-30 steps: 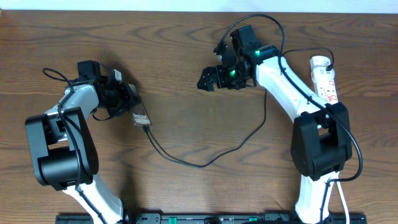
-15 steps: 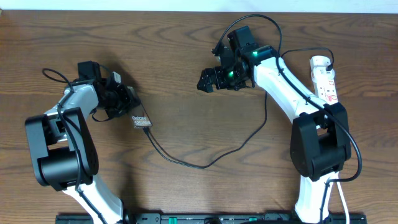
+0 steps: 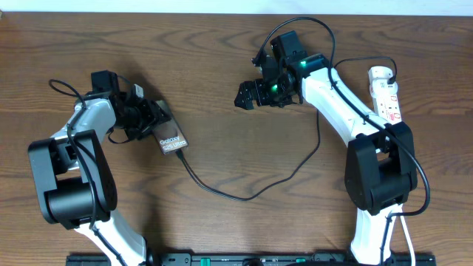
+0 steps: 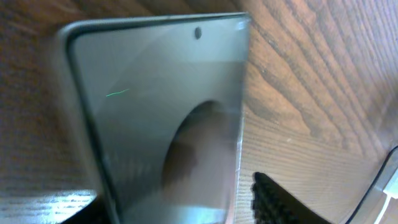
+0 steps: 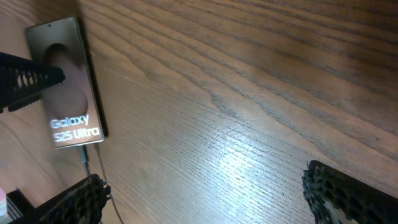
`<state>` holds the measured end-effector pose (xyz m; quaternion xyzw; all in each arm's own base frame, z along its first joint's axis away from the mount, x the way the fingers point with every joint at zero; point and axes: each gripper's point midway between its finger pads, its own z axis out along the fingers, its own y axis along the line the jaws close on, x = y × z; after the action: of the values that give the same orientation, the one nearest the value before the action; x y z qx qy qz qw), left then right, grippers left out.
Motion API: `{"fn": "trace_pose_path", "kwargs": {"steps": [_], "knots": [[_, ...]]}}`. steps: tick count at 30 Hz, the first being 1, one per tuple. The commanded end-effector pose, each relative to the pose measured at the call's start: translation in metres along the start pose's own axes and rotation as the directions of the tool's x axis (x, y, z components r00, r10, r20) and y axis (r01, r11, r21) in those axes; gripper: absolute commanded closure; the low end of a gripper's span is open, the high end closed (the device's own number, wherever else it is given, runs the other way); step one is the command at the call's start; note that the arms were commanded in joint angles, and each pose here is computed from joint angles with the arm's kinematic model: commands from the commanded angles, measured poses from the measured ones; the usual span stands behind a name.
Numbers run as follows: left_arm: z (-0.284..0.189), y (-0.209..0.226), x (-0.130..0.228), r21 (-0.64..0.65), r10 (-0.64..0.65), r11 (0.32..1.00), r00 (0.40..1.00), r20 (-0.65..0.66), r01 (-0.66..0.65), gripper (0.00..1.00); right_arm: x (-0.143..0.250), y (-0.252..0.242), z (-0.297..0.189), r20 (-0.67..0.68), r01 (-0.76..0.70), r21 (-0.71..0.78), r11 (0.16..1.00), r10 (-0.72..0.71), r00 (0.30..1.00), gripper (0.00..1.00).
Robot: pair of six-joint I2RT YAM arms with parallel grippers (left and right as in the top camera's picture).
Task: Plug charger to phone and switch on socket
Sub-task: 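Move the right gripper over the white power strip's plugged socket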
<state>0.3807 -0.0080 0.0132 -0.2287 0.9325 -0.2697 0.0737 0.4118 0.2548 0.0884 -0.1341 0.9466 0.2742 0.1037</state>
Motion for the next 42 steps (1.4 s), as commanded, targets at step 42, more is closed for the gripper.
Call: {"fn": "trace_pose_path", "kwargs": {"steps": [42], "knots": [[-0.213, -0.087, 0.051, -0.071, 0.258, 0.964, 0.837, 0.483, -0.256, 0.11, -0.024, -0.119, -0.316, 0.667, -0.469, 0.428, 0.772, 0.080, 0.741, 0.01]]}}
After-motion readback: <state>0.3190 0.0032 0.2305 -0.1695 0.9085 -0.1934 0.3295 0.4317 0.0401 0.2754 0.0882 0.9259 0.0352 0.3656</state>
